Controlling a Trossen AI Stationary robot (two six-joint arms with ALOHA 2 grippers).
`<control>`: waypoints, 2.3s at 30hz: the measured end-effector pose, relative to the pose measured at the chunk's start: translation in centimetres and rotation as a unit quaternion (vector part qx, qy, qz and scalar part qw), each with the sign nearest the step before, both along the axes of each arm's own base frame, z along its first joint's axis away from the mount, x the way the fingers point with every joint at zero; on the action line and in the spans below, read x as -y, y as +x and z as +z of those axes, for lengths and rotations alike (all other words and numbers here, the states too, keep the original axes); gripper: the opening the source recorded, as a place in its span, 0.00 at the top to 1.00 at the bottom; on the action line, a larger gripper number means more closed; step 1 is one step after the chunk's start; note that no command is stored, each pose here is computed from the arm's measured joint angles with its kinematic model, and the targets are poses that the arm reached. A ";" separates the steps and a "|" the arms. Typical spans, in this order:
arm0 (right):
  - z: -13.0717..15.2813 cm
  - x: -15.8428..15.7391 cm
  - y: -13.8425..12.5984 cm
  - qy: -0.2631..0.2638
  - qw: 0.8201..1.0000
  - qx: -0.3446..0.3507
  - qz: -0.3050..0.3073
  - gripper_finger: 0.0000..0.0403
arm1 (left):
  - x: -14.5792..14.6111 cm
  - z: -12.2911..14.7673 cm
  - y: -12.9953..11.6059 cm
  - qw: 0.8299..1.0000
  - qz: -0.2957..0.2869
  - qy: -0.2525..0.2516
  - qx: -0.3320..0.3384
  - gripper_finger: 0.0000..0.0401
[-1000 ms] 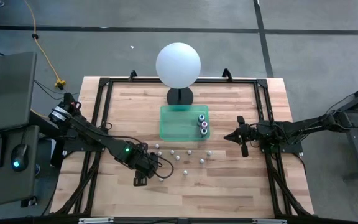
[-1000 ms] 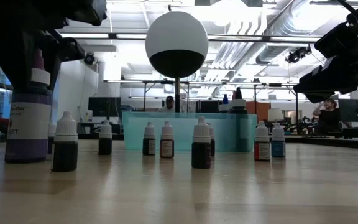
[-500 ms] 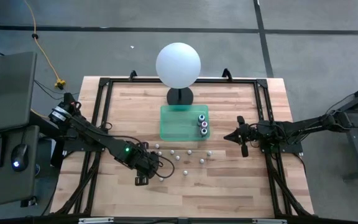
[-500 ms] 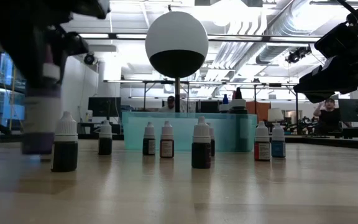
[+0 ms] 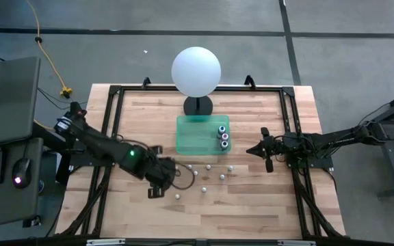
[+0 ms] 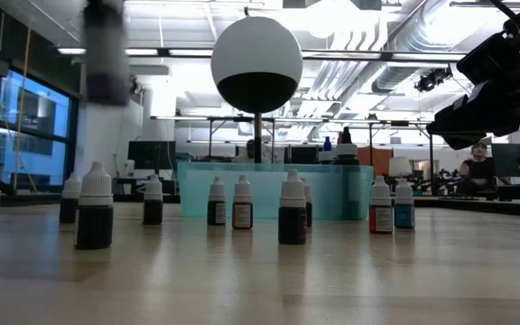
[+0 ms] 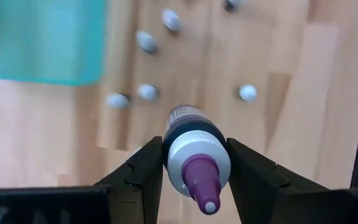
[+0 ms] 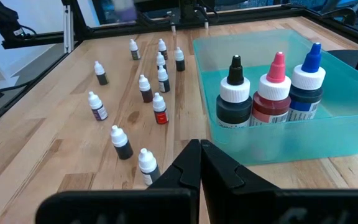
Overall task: Pick & Place food coloring
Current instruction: Put the large purple food coloring bottle into the bin
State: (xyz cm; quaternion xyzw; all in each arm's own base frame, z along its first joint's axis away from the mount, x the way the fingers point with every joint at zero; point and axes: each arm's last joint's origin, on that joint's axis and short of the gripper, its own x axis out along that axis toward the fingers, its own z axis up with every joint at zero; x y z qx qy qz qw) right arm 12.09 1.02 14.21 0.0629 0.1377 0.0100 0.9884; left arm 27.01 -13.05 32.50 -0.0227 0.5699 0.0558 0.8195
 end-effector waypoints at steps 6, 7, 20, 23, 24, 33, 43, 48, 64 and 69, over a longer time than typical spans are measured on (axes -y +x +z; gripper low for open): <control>0.0 0.0 0.0 0.000 1.000 0.000 0.000 1.00 | -3.4 5.1 0.7 0.997 0.026 0.050 0.057 0.64; 0.0 0.0 0.0 0.000 1.000 0.000 0.000 1.00 | -4.3 5.7 1.0 0.996 0.028 0.053 0.065 0.64; 0.0 0.0 0.0 0.000 1.000 0.000 0.000 1.00 | -15.7 6.8 4.3 0.993 0.013 0.049 0.105 0.64; 0.0 0.0 0.0 0.000 1.000 0.000 0.000 1.00 | -17.3 5.3 5.8 0.995 -0.007 0.035 0.089 0.64; 0.0 0.0 0.0 0.000 1.000 0.000 0.000 1.00 | -17.9 4.6 6.4 0.996 -0.014 0.027 0.082 0.64; 0.0 0.0 0.0 0.000 1.000 -0.001 0.000 1.00 | -20.4 -1.6 11.5 0.997 -0.062 0.024 0.037 0.64; 0.0 0.0 0.0 0.000 1.000 -0.001 0.000 1.00 | -21.2 -5.6 15.0 0.993 -0.088 0.062 0.047 0.64; 0.0 0.0 0.0 0.000 1.000 -0.001 0.000 1.00 | -21.8 -7.1 15.7 0.993 -0.077 0.082 0.030 0.64; 0.0 0.0 0.0 0.000 1.000 -0.001 0.000 1.00 | -24.5 -6.6 16.4 0.990 0.065 0.018 0.121 0.64; 0.0 0.0 0.0 0.000 1.000 0.000 0.000 1.00 | -24.4 -6.4 16.8 0.981 0.121 -0.021 0.151 0.64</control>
